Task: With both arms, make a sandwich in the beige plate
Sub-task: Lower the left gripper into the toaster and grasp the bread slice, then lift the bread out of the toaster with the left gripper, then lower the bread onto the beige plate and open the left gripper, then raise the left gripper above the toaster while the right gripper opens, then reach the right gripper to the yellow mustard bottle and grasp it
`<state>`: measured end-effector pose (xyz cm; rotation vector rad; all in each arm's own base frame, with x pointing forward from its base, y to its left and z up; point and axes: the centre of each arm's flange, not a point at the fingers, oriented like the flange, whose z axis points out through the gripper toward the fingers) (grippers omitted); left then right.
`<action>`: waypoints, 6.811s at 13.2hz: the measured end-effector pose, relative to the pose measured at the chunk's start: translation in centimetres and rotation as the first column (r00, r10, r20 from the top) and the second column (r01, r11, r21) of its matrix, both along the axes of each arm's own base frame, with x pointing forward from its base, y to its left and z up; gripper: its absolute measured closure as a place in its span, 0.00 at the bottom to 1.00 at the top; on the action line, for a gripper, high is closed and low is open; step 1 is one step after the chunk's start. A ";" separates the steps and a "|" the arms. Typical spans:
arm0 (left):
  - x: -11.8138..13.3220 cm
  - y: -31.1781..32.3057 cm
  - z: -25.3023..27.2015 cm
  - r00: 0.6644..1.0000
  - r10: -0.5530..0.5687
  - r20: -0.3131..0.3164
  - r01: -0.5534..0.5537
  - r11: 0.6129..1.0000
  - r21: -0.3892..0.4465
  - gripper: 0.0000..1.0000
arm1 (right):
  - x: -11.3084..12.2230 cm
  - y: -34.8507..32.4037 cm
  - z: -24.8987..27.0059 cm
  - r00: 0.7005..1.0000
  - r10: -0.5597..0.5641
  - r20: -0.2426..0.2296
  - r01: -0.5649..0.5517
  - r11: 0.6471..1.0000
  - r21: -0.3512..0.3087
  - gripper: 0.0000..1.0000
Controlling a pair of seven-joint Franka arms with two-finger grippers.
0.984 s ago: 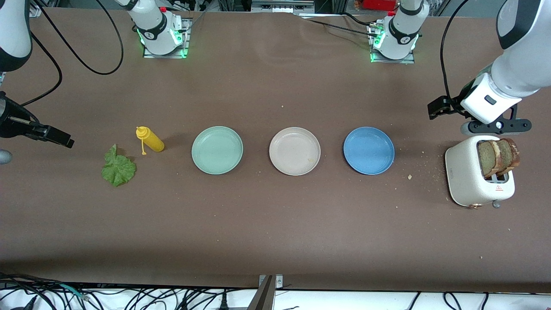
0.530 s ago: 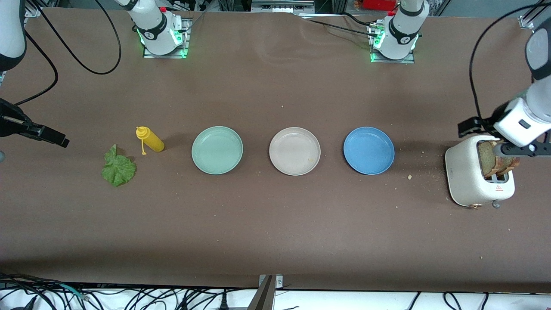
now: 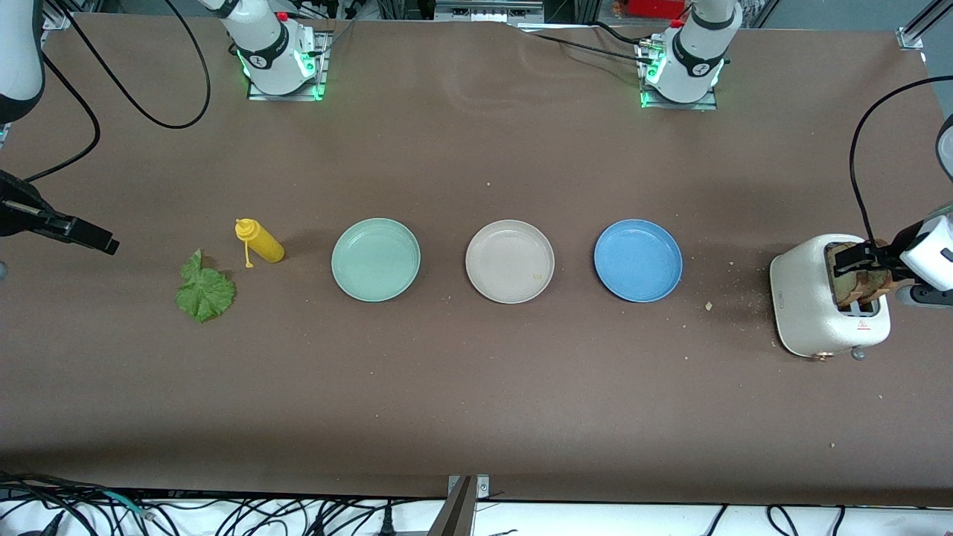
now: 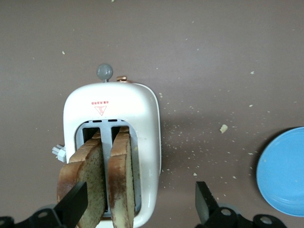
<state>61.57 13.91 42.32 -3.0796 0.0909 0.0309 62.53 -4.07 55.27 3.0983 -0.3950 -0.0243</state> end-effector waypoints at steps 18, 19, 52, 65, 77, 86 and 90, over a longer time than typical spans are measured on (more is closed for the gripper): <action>-2.2 3.0 0.9 0.995 0.054 -0.083 -0.055 0.998 -0.011 0.92 | -0.1 -1.9 -0.3 0.999 -0.039 -0.006 0.039 0.999 -0.009 0.00; -2.1 2.6 3.0 0.995 0.051 -0.091 -0.052 0.999 -0.010 0.92 | 0.0 -0.8 -0.4 1.000 -0.020 -0.008 0.020 1.000 -0.005 0.00; 0.1 -41.4 -24.3 0.894 -0.438 -0.094 0.131 0.457 -0.880 0.22 | 1.7 4.3 0.2 0.994 0.070 0.090 -0.070 0.998 0.002 0.00; 3.6 -35.1 -8.7 0.843 -0.533 -0.070 0.447 0.768 -0.459 0.00 | 0.8 5.3 -4.0 0.963 0.270 0.029 -0.271 0.959 0.081 0.01; -4.7 -20.0 17.4 0.991 -0.128 0.040 0.129 0.991 -0.038 0.00 | -9.5 -8.9 -17.6 0.389 0.697 0.602 -0.919 0.335 0.206 0.00; -6.2 -21.1 15.7 0.993 -0.121 0.000 0.121 0.992 -0.033 0.00 | -13.1 -10.7 -32.7 0.119 0.517 0.847 -0.989 0.136 0.055 0.00; -6.2 -21.1 15.7 0.993 -0.120 0.000 0.120 0.992 -0.033 0.00 | -13.7 -10.4 -36.1 0.087 0.463 0.882 -0.991 0.128 0.030 0.00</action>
